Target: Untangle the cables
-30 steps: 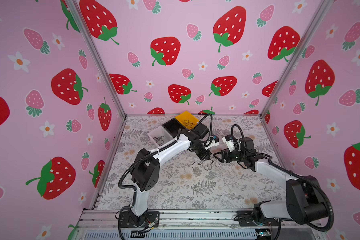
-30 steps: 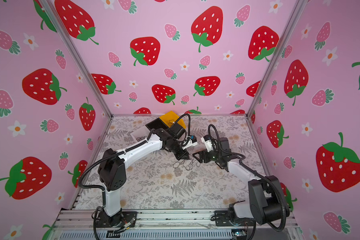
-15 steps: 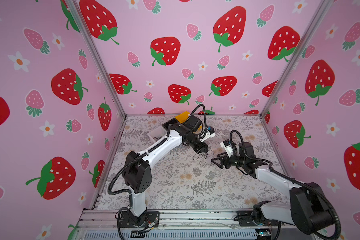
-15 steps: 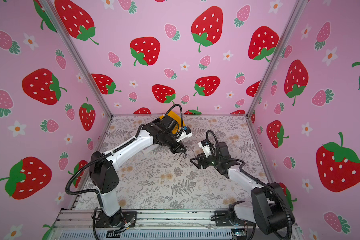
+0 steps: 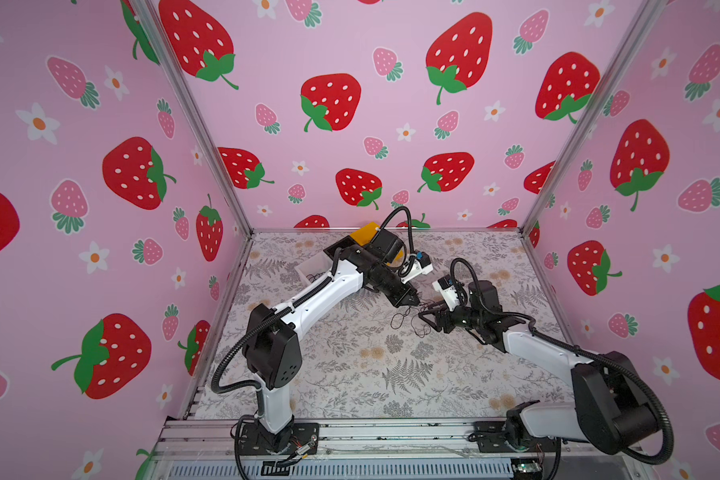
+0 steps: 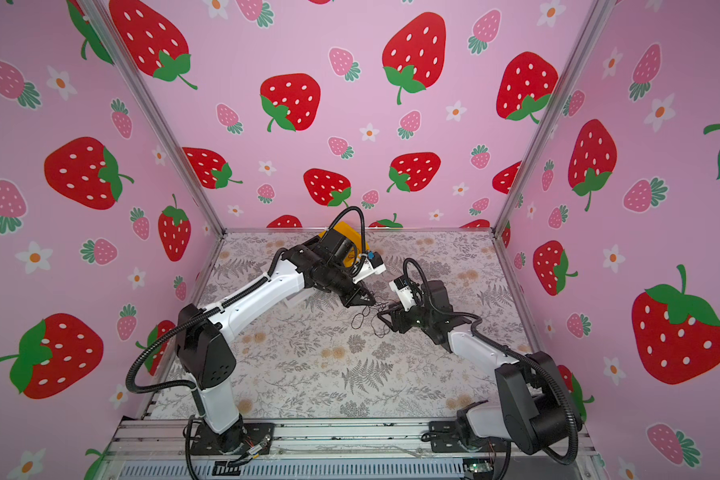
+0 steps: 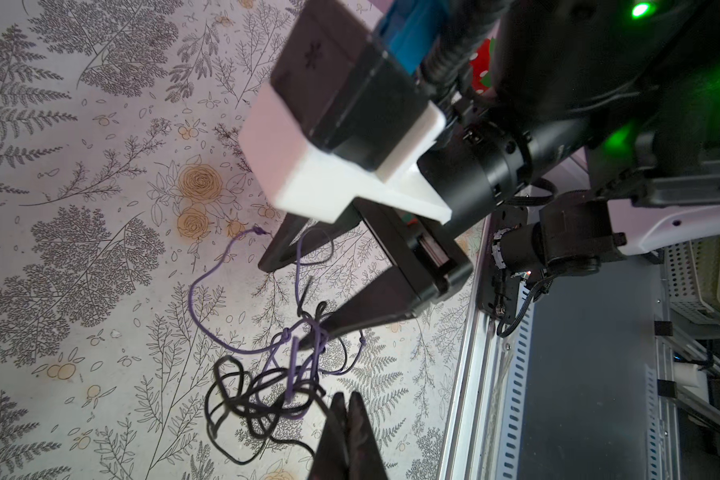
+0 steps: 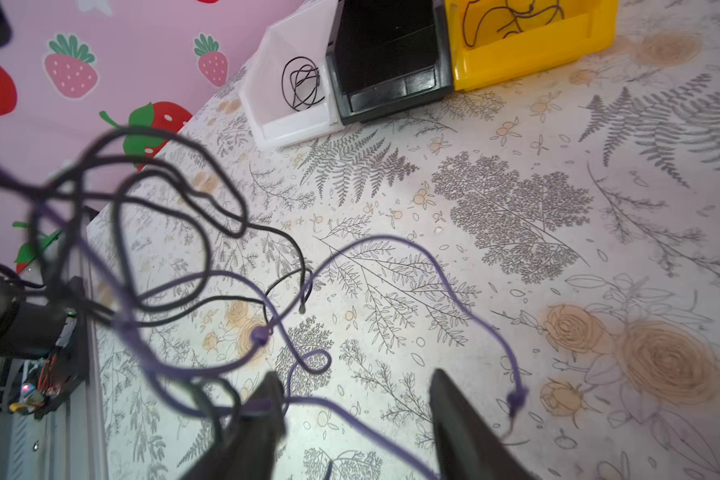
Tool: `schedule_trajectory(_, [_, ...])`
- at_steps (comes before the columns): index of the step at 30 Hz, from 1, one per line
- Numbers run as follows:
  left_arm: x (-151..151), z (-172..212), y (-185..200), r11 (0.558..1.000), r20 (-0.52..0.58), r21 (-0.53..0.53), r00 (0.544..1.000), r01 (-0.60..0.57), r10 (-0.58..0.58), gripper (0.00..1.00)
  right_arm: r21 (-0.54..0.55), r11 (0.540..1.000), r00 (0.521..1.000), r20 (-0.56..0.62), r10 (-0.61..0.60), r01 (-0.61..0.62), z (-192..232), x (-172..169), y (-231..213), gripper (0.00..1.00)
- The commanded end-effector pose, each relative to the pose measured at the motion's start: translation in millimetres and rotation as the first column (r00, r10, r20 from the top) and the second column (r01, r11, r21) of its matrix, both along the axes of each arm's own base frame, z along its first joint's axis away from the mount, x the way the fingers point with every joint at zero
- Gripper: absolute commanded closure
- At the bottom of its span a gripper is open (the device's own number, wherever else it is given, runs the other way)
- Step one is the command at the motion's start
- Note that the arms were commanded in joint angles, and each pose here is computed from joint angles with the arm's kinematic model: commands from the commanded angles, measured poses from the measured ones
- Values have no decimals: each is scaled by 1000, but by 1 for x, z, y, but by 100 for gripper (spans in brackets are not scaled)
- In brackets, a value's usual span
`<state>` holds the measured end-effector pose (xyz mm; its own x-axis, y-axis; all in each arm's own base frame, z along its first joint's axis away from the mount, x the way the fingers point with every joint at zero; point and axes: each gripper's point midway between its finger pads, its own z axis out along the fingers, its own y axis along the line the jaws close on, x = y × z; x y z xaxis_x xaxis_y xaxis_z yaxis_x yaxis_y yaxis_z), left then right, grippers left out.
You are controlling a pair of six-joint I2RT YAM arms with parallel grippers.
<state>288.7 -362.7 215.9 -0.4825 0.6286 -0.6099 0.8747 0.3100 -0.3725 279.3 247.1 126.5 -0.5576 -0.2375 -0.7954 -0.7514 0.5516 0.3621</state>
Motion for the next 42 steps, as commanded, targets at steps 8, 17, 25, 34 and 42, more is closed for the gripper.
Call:
schedule_trajectory(8, [-10,35,9,998,66,-51,998,25,-21,100,-68,988,987,92,-133,140,6,17,-21,100])
schedule_trajectory(17, [-6,35,30,998,66,-51,997,-25,28,100,-75,917,919,65,-388,393,7,42,-86,100])
schedule_trajectory(25, [3,34,45,995,70,-67,994,-79,84,100,-201,856,873,-4,-487,476,-19,49,-121,100])
schedule_trajectory(34, [22,26,78,979,95,-19,974,-204,205,100,-279,797,824,-35,-566,536,-35,52,-149,100])
schedule_trajectory(42, [35,29,109,948,93,-42,944,-315,317,100,-347,746,779,-64,-623,568,-47,55,-171,100])
